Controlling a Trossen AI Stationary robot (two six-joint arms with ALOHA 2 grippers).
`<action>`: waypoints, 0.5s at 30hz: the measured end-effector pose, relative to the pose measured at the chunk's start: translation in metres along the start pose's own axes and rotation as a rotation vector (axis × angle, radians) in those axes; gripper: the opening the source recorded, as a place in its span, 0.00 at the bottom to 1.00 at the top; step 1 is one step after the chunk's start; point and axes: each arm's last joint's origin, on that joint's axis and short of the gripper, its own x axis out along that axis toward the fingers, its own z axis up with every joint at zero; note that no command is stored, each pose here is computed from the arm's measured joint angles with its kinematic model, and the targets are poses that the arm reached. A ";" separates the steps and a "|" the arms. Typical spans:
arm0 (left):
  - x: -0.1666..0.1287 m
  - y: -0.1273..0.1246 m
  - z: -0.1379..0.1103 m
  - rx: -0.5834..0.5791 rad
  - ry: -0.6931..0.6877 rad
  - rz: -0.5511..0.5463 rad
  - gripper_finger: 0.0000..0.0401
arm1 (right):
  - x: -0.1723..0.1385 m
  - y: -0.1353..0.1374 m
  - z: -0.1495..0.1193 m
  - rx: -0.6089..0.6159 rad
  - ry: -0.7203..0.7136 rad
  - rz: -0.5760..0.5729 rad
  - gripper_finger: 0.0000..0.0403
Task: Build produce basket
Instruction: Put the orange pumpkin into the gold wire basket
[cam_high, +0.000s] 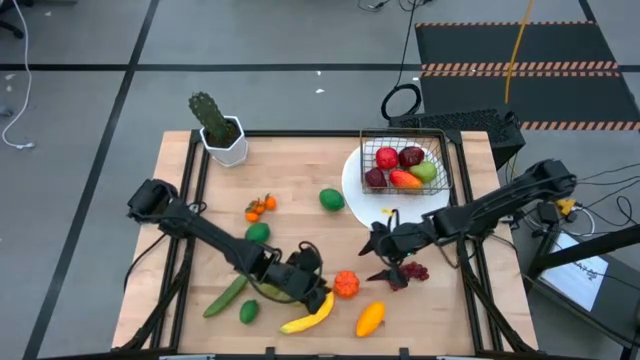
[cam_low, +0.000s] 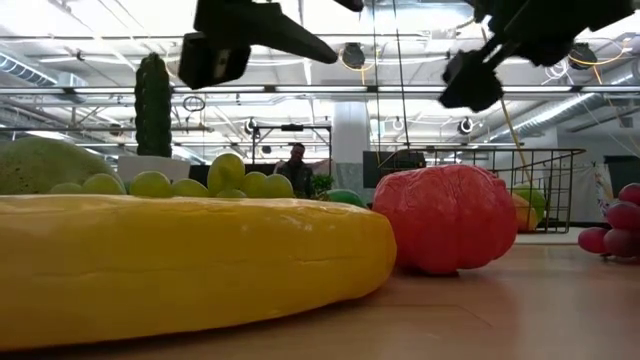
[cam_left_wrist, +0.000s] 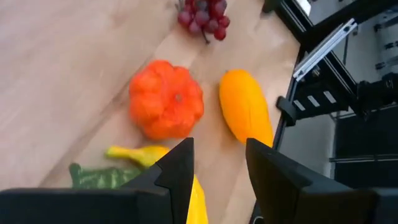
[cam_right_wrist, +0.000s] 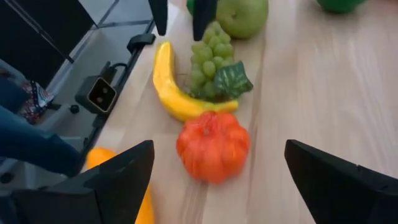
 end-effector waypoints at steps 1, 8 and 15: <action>0.000 0.001 0.002 0.004 -0.003 -0.003 0.36 | 0.005 0.000 -0.001 -0.023 -0.003 0.002 0.89; 0.009 0.005 0.009 0.212 -0.042 -0.003 0.36 | 0.040 -0.004 -0.009 -0.072 -0.003 0.039 0.89; 0.022 0.012 0.007 0.388 -0.021 0.020 0.36 | 0.056 0.000 -0.020 -0.103 0.038 0.062 0.90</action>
